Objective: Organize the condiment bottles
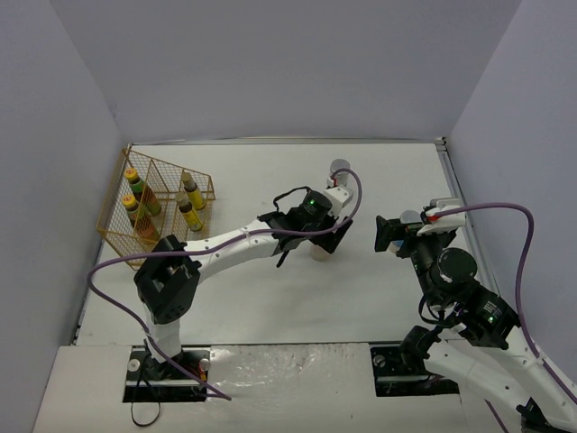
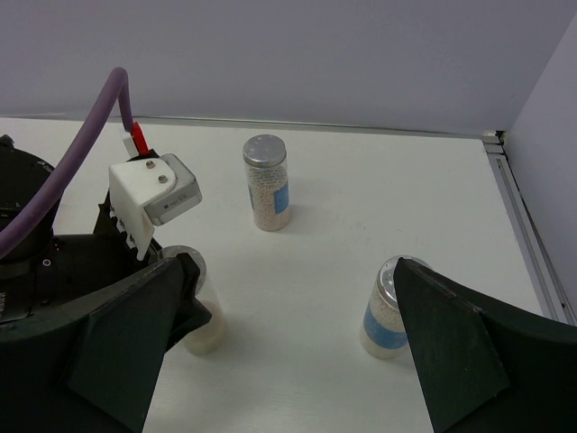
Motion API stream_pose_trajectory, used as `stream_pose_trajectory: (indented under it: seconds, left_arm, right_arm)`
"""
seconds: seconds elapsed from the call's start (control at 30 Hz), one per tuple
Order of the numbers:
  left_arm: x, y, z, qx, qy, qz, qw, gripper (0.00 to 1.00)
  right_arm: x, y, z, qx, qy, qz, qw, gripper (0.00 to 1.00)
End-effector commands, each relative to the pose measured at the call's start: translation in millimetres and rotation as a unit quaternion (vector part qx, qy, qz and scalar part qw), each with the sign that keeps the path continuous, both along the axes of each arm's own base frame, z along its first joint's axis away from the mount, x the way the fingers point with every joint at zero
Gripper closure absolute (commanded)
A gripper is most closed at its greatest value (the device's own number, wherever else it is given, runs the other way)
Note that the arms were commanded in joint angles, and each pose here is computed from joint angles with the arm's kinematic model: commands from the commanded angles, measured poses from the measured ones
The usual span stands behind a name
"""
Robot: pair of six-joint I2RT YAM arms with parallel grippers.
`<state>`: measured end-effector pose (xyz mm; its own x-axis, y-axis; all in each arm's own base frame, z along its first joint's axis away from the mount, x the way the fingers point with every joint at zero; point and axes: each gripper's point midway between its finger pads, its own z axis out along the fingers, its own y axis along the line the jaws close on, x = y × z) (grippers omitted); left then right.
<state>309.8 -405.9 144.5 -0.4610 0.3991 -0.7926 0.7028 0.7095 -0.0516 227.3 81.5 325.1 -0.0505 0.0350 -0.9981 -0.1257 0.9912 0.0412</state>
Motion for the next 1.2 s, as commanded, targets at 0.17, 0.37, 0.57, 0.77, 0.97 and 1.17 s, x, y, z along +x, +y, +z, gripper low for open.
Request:
stream_pose_trajectory:
  seconds: [0.17, 0.37, 0.57, 0.77, 0.97, 1.17]
  left_arm:
    - [6.3, -5.3, 47.8, -0.037, -0.042, 0.010, 0.998, 0.69]
    - [2.7, 25.5, 80.8, -0.040, -0.067, 0.048, 0.996, 1.00]
    - [-0.9, 80.2, 142.6, -0.046, -0.107, 0.107, 0.987, 1.00]
    - [3.3, 160.5, 191.7, -0.059, -0.119, 0.200, 0.971, 1.00]
    - [17.9, 250.1, 230.4, -0.072, -0.134, 0.307, 0.940, 1.00]
    - [29.5, 328.9, 258.2, -0.071, -0.145, 0.400, 0.902, 1.00]
  right_arm:
    - [2.1, -3.1, 20.2, 0.028, -0.024, -0.012, 0.999, 0.00]
    - [2.4, -1.5, 19.7, 0.029, -0.023, -0.009, 0.999, 0.00]
    - [2.2, 0.2, 24.3, 0.034, -0.027, -0.005, 0.999, 0.00]
    - [4.6, 6.1, 25.2, 0.035, -0.028, 0.004, 0.999, 0.00]
    - [7.0, 11.2, 24.2, 0.033, -0.028, 0.011, 0.999, 0.00]
    - [9.2, 16.6, 22.8, 0.032, -0.025, 0.019, 0.999, 0.00]
